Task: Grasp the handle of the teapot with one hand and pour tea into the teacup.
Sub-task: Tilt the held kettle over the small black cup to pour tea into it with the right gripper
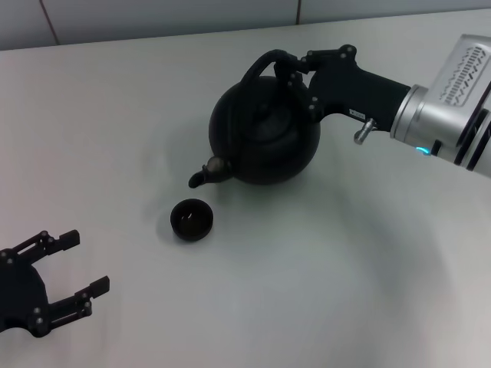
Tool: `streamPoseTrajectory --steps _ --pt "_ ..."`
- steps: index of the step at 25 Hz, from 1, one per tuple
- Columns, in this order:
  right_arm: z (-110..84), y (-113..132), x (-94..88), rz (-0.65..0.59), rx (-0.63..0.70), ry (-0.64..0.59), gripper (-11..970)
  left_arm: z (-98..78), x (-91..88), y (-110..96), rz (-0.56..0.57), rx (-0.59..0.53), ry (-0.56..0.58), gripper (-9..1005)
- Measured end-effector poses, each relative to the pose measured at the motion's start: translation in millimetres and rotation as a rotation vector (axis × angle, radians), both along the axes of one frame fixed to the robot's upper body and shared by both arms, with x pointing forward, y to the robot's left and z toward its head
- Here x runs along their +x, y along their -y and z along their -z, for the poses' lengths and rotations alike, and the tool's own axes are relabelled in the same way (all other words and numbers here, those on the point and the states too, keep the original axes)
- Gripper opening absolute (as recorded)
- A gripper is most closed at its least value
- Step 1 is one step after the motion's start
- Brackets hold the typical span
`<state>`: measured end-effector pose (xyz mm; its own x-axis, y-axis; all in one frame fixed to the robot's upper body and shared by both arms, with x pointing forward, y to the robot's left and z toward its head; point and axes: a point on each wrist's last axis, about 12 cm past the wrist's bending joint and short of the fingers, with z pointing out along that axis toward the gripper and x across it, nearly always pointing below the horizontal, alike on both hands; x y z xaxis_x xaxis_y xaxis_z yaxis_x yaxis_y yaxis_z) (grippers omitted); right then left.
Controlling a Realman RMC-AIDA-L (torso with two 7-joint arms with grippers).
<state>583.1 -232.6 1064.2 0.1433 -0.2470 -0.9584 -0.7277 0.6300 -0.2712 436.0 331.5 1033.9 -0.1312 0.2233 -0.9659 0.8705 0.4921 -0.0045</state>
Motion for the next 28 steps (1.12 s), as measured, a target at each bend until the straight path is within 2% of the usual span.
streamPoseTrajectory --steps 2,9,28 --pt "-2.4 -1.8 -0.1 -0.02 -0.034 0.058 81 0.2 -0.1 0.3 0.0 -0.001 -0.001 801" --pt "-8.3 -3.0 2.8 -0.045 -0.092 0.147 81 0.2 0.1 1.0 -0.001 -0.004 0.001 801" --pt "-17.8 -11.9 7.7 -0.152 -0.223 0.263 81 0.2 0.9 2.4 -0.005 -0.014 0.011 801"
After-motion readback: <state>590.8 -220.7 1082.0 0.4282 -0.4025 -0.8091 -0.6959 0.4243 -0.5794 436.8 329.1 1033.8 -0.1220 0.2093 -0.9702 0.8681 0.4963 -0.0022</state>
